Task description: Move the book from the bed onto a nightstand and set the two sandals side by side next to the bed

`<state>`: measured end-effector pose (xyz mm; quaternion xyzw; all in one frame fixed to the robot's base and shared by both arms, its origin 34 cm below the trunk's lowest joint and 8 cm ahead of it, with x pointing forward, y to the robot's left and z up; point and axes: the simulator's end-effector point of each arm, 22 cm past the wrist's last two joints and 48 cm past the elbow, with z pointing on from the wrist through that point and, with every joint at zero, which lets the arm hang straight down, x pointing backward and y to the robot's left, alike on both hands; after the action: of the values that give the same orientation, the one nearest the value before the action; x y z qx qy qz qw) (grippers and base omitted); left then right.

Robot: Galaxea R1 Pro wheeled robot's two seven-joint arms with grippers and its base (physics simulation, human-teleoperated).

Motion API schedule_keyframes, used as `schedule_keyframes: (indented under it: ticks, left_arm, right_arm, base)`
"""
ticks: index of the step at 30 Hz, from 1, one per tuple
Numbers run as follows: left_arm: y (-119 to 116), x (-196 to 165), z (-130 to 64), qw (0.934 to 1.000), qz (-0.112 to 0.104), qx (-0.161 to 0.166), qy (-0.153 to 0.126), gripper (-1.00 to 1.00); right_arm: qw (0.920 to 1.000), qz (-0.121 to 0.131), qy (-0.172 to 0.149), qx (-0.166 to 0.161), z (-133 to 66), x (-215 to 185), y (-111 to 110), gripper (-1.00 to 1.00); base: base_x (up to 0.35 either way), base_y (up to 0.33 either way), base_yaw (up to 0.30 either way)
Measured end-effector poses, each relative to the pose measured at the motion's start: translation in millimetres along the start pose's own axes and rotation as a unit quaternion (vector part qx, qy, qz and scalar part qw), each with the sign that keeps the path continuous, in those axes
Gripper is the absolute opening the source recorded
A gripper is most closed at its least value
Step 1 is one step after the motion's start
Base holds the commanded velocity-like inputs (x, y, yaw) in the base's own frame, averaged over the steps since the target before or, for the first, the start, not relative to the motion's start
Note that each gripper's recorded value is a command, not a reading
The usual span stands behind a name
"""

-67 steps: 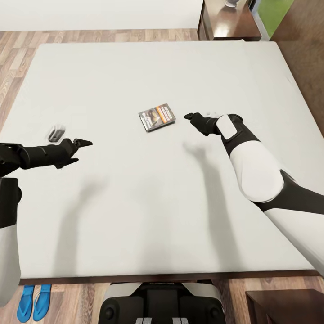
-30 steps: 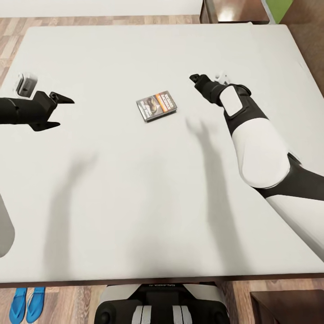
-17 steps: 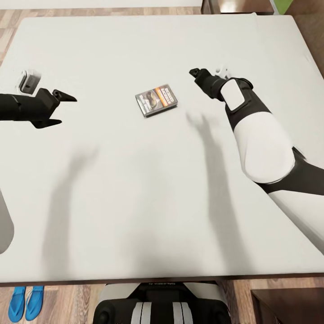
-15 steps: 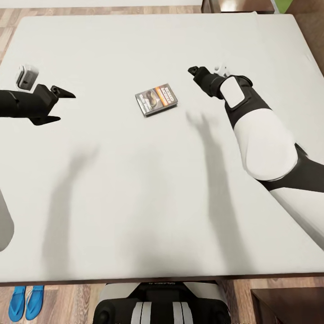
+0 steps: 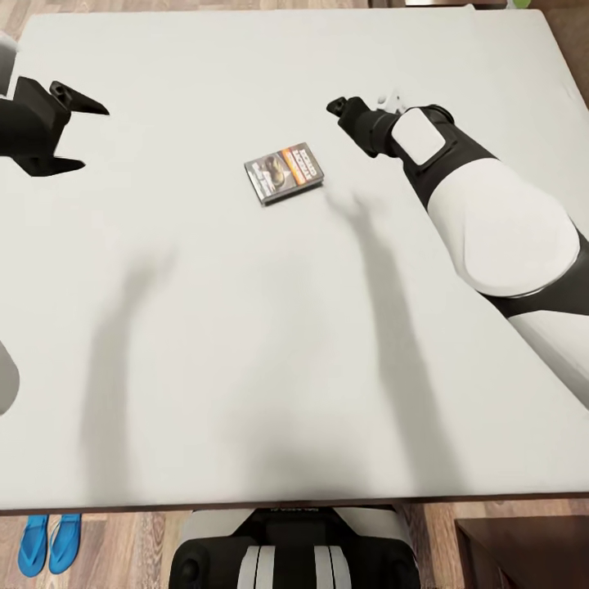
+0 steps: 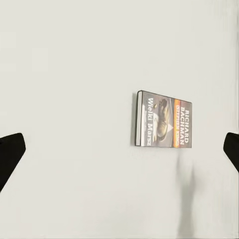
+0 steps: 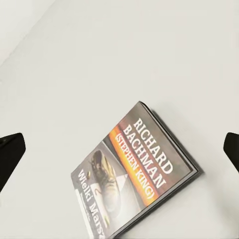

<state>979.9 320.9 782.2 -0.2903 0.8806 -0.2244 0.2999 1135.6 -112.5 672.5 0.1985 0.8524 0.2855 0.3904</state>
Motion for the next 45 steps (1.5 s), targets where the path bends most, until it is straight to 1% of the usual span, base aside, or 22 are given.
schedule_keyframes:
  ticks: [3, 5, 8, 10, 13, 20, 24, 29, 36, 45]
  left_arm:
    - [-3, 1, 2.3, 0.9999, -0.009, 0.008, 0.002, 1.0]
    - [-8, 5, 3.5, 0.9997, -0.013, 0.02, 0.01, 1.0]
    - [-9, 8, 5.6, 0.9994, -0.017, 0.027, 0.016, 1.0]
    - [-8, 10, 7.2, 0.9992, -0.019, 0.028, 0.019, 1.0]
    - [-6, 11, 9.8, 0.9989, -0.031, 0.029, 0.021, 1.0]
    - [4, 17, 17.7, 0.9981, -0.052, 0.02, 0.025, 1.0]
    - [9, 22, 21.5, 0.998, -0.055, 0.016, 0.028, 1.0]
    - [12, 25, 23.9, 0.9981, -0.053, 0.013, 0.028, 1.0]
    - [24, 35, 31.1, 0.9979, -0.054, 0.002, 0.036, 1.0]
    - [33, 41, 38.3, 0.9975, -0.059, -0.005, 0.04, 1.0]
  right_arm:
    - [1.0, 0.002, 0.004, -0.002, 2.4, 5, -1, 1.0]
    - [1.0, 0.004, 0.007, -0.003, 4.1, 9, -2, 1.0]
    - [0.9999, 0.006, 0.011, -0.01, 6.4, 15, -3, 1.0]
    - [0.9997, 0.006, 0.013, -0.018, 7.7, 18, -1, 1.0]
    - [0.9995, 0.005, 0.015, -0.027, 9.6, 21, 2, 1.0]
    - [0.9997, -0.001, 0.016, -0.02, 13.7, 22, -3, 1.0]
    - [0.9997, -0.004, 0.011, -0.022, 15.0, 13, 2, 1.0]
    - [0.9997, -0.005, 0.008, -0.025, 17.3, 10, 4, 1.0]
    - [0.9996, -0.004, 0.01, -0.026, 21.4, 13, 1, 1.0]
    - [0.9996, -0.002, 0.014, -0.023, 27.1, 21, -7, 1.0]
  base:
    - [0.0, 0.0, 0.0]
    - [0.0, 0.0, 0.0]
    - [0.0, 0.0, 0.0]
    - [0.0, 0.0, 0.0]
    - [0.0, 0.0, 0.0]
    - [0.0, 0.0, 0.0]
    - [0.0, 0.0, 0.0]
    - [0.0, 0.0, 0.0]
    - [0.0, 0.0, 0.0]
    - [0.0, 0.0, 0.0]
